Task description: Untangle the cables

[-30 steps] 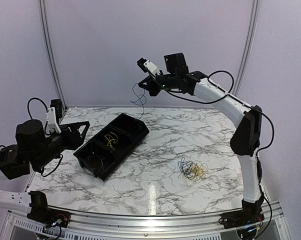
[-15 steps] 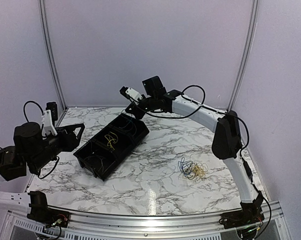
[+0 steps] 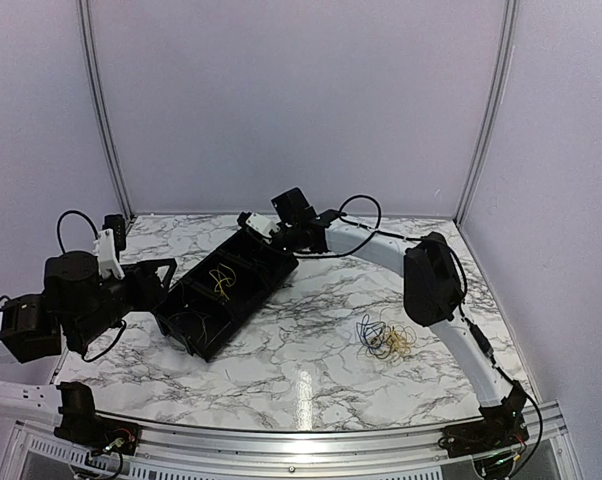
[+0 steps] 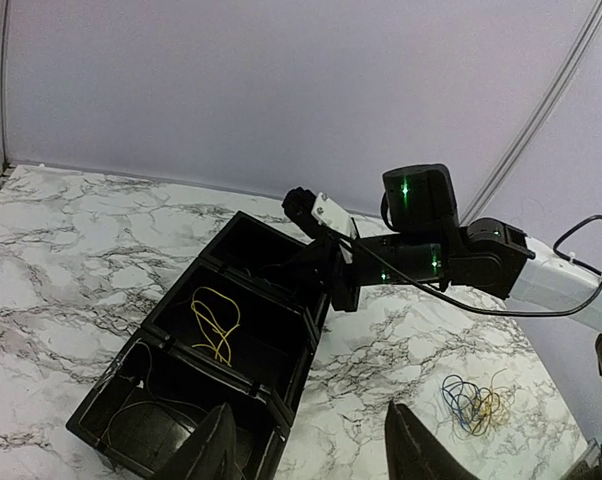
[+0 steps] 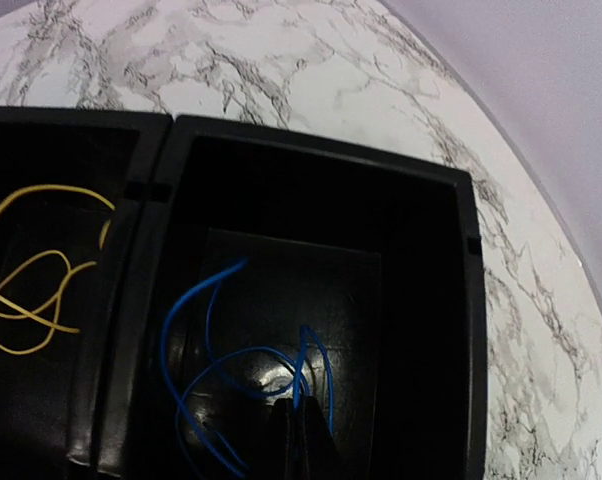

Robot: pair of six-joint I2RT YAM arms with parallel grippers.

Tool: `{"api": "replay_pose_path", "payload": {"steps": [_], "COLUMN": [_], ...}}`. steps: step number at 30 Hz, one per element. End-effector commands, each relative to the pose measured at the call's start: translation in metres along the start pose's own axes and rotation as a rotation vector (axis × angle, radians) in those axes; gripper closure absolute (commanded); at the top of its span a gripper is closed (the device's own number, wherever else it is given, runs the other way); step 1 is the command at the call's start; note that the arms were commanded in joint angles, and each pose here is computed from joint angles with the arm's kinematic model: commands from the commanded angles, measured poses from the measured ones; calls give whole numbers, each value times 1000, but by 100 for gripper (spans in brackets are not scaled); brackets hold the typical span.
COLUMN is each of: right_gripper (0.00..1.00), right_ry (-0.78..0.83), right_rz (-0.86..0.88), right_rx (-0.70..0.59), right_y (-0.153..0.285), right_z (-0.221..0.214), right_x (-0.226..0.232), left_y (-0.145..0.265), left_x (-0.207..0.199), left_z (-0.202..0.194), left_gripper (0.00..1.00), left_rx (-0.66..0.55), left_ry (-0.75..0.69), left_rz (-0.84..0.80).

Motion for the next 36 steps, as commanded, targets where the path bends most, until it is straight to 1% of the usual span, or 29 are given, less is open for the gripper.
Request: {"api": "replay_pose_path", "payload": {"steps": [1, 4, 6, 7, 9, 10, 13, 15, 18, 21, 24, 26, 28, 30, 33, 36], "right_gripper": [100, 99, 96, 91, 77, 71, 64, 59, 52, 48, 47, 48, 48, 50, 53, 54], "right_ry": [34, 42, 49, 54, 62, 64, 74, 87, 112, 139, 161, 155, 151, 136, 93, 44], "right_rz": [-109, -129, -139, -145, -154, -159, -165, -165, -149, -131, -114, -103, -77, -79, -67, -46], "right_rx": [-2, -9, -21, -29, -41, -50, -69, -72, -56, -34, -14, -22, -15, 8, 44, 60], "right_y": [0, 6, 14, 20, 31, 38, 61, 80, 101, 125, 158, 191, 222, 250, 286, 318], "right_z": [9, 16, 25, 30, 39, 44, 57, 64, 65, 63, 55, 48, 32, 12, -23, -60], "right_x": [-5, -6, -5, -6, -5, -6, -7, -6, -2, 3, 8, 9, 13, 16, 24, 40], "left_y": [0, -2, -3, -4, -6, -8, -14, -19, -29, -40, -55, -66, -80, -98, -118, -137], "left_x": [-2, -3, -4, -4, -5, -6, -9, -13, -22, -36, -53, -65, -76, -86, -103, -117], "left_z": [1, -1, -2, -3, -4, -6, -8, -10, -10, -10, -10, -15, -24, -40, -54, -72], "left_gripper": [46, 47, 47, 47, 46, 46, 43, 38, 33, 31, 30, 31, 31, 31, 33, 34], "left_rx": [15, 23, 28, 29, 30, 32, 28, 32, 38, 47, 66, 99, 143, 207, 281, 353], "left_ry": [22, 21, 18, 16, 3, -10, -41, -79, -151, -219, -277, -318, -352, -378, -378, -370], "left_rz": [-7, -7, -5, -4, -4, -5, -5, 4, 16, 10, -11, -34, -53, -65, -115, -163]}}
Point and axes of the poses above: each gripper's point midway between its finger pads, its own y axis back along the fingers, its own x axis along the line the jaws close on, z = x × y, the point moved 10 cm from there along y, back along the fingers, and after that the axes turned 8 degrees about y, right-handed, at the moved point
